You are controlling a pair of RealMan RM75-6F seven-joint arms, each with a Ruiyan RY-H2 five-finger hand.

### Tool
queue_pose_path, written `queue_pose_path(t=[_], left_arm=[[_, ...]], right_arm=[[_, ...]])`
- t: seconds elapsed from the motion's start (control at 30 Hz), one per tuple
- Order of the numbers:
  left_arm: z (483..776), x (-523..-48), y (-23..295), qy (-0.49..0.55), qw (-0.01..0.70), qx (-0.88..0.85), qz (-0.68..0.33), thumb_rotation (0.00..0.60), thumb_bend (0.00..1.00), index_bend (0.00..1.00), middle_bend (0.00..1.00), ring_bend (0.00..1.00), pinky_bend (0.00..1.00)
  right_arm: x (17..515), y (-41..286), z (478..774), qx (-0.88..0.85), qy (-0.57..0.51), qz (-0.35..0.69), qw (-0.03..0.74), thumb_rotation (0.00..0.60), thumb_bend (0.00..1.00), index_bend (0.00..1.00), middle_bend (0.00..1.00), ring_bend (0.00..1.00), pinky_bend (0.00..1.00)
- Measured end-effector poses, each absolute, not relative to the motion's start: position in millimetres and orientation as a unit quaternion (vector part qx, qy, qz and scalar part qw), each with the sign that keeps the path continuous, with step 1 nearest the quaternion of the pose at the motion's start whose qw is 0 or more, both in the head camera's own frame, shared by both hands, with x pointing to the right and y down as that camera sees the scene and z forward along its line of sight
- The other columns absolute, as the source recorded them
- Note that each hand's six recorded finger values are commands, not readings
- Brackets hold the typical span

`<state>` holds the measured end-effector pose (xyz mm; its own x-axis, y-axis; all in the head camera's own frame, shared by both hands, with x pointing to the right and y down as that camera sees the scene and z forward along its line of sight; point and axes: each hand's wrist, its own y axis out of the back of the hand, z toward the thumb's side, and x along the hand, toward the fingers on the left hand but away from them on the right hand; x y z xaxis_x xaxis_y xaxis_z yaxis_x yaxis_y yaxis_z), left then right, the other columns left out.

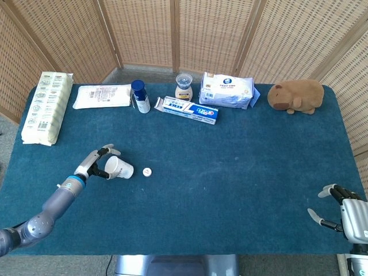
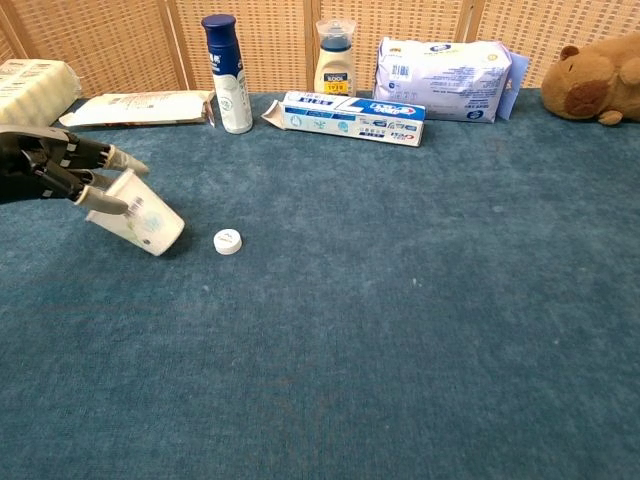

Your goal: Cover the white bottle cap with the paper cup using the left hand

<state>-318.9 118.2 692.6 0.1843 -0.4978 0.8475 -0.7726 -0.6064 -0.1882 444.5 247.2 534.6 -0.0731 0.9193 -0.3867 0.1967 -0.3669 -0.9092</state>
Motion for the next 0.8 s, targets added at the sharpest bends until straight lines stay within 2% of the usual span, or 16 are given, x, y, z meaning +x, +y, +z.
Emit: queue_pose_path(t=[0.17,0.33,0.53,0.8], left_arm=[[680.7,-321.0,108.9,-0.389,0.098,0.768,0.499,0.6,0.19,0.08,0.01,0.0,0.0],[666.6,-318.2,102.8,-0.361,0.063,0.778,0.51,0.6,0.19,0.07,0.01,0.0,0.0],[654.3,-315.9,99.9,-0.334,0.0,0.783,0.524,0.6,0.24,0.16,0.01,0.0,0.0],[649.7,-315.1,107.8,-0.249,-0.166,0.759,0.579,0.6,0.28,0.17,0.01,0.0,0.0]], right_arm=[[442.8,247.1,533.4,-0.603,-0.465,0.564,0.319,0.411,0.26,0.44,0.37,0.41,0.4],[442.7,247.6,530.7,-0.604,-0.472,0.56,0.316,0.41,0.26,0.44,0.37,0.41,0.4],[444.9,249.0,526.5,-0.601,-0.477,0.557,0.317,0.412,0.26,0.44,0.37,0.41,0.4],[447.3,252.1,527.8,-0.603,-0.48,0.555,0.313,0.408,0.26,0.44,0.37,0.41,0.4]])
